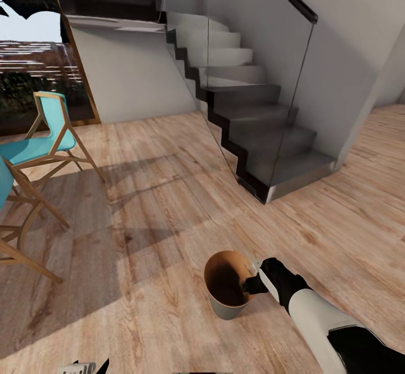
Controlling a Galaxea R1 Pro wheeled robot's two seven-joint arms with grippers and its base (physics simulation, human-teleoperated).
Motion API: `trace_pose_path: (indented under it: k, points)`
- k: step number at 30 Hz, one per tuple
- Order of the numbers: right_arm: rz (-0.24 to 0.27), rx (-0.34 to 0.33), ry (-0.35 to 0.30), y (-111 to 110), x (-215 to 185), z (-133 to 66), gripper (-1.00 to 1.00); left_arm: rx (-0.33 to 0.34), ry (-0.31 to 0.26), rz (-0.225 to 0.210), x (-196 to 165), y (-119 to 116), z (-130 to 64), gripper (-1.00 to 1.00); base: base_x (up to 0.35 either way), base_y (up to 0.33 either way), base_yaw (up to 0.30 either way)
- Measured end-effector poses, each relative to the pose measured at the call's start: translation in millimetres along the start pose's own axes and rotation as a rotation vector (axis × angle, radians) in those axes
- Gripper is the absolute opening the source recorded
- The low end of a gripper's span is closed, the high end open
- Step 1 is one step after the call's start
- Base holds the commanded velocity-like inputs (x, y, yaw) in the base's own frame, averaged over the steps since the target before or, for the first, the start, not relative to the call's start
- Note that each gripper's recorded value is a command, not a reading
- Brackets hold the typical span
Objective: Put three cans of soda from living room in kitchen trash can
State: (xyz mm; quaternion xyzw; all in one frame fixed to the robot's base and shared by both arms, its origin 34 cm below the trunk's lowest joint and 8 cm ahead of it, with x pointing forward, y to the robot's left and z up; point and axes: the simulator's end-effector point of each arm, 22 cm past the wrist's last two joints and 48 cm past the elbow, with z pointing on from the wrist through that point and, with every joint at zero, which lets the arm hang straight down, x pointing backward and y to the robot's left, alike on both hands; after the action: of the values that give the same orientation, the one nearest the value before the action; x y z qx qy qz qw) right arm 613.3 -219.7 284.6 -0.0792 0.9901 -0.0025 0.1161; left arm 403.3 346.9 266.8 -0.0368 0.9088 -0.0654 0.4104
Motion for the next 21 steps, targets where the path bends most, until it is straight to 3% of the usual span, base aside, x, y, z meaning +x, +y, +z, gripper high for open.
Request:
trace_pose_path:
  k: [21]
  points:
    - [0.006,0.005,0.030,-7.2,11.6,14.2,1.00,-0.003,0.029,-0.002,11.9,1.5,0.7,1.00,0.000,0.000,0.000]
